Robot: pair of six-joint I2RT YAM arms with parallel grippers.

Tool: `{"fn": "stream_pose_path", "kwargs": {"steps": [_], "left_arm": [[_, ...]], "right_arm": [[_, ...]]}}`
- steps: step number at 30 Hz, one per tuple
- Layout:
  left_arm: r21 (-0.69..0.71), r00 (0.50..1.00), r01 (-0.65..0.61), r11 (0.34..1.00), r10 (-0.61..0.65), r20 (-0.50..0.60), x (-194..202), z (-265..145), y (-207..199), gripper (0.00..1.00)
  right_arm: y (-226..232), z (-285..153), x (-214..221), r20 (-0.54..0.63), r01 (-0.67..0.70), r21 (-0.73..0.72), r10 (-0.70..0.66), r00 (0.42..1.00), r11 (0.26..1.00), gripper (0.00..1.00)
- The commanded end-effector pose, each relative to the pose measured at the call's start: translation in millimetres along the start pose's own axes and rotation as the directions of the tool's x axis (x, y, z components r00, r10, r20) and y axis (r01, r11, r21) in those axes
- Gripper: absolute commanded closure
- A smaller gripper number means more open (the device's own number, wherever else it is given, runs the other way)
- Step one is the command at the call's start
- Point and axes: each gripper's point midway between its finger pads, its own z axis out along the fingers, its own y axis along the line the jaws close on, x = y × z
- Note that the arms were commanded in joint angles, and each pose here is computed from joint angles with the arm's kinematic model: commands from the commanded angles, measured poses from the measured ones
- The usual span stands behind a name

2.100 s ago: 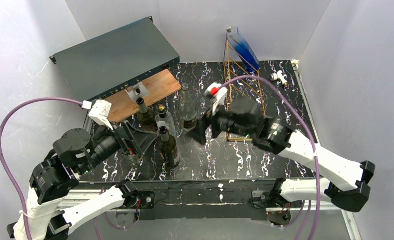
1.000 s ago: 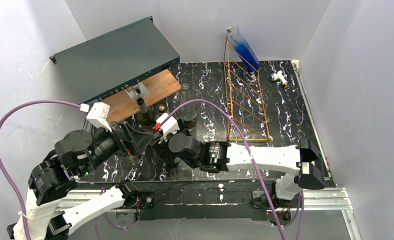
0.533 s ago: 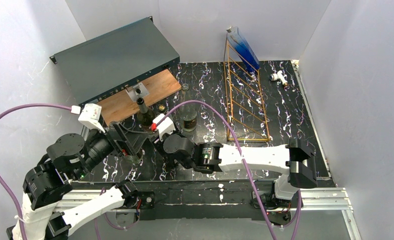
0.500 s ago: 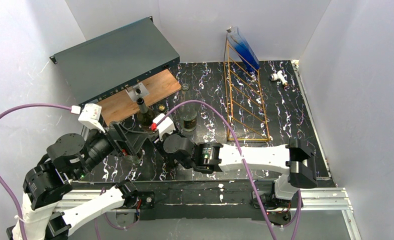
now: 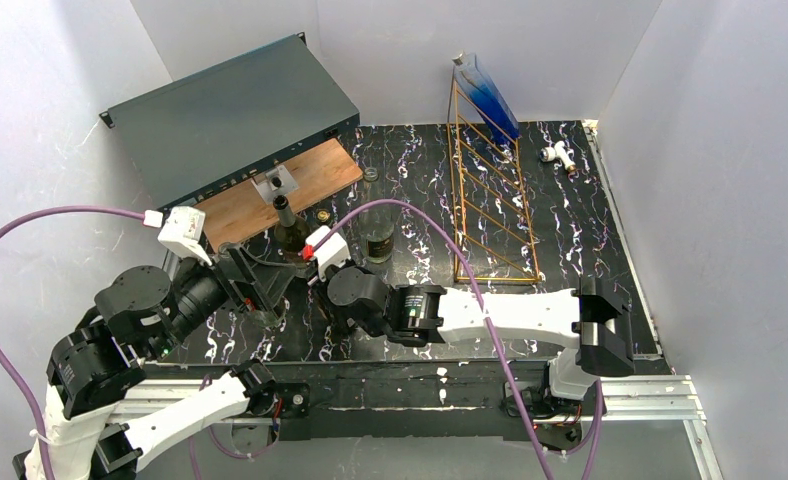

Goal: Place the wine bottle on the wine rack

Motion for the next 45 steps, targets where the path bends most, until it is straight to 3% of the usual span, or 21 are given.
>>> {"fn": "stream_pose_path", "kwargs": {"steps": [1, 10, 22, 32, 38, 45], "left_arm": [[-0.025, 1.000, -0.012, 1.000, 0.013, 0.007, -3, 2, 3, 0.02], [-0.024, 1.000, -0.028, 0.999, 0.029, 0.003, -6, 4, 0, 0.01], [-0.007, 0.998, -0.032, 0.999, 0.032, -0.059, 5, 19, -9, 0.01], [0.010, 0.994, -0.020, 1.000, 0.021, -0.110, 19, 31, -14, 0.01], [0.018, 0.994, -0.026, 1.000, 0.027, -0.105, 16, 33, -17, 0.01], [0.021, 0.993, -0.029, 0.999, 0.031, -0.112, 16, 35, -20, 0.01]], "right_arm": [[-14, -18, -42, 0.079, -0.029, 0.006, 0.028, 0.996, 1.000, 0.99], [-27, -58, -86, 0.106, -0.120, -0.103, 0.131, 0.986, 0.987, 0.99], [-53, -93, -132, 0.105, -0.143, -0.160, 0.161, 0.981, 0.977, 0.99], [-94, -129, -171, 0.194, -0.135, -0.083, 0.149, 0.970, 0.987, 0.99], [-113, -156, -220, 0.314, -0.149, -0.062, 0.161, 0.936, 0.987, 0.99], [-148, -169, -255, 0.391, -0.154, 0.105, 0.102, 0.915, 0.983, 0.99]]}}
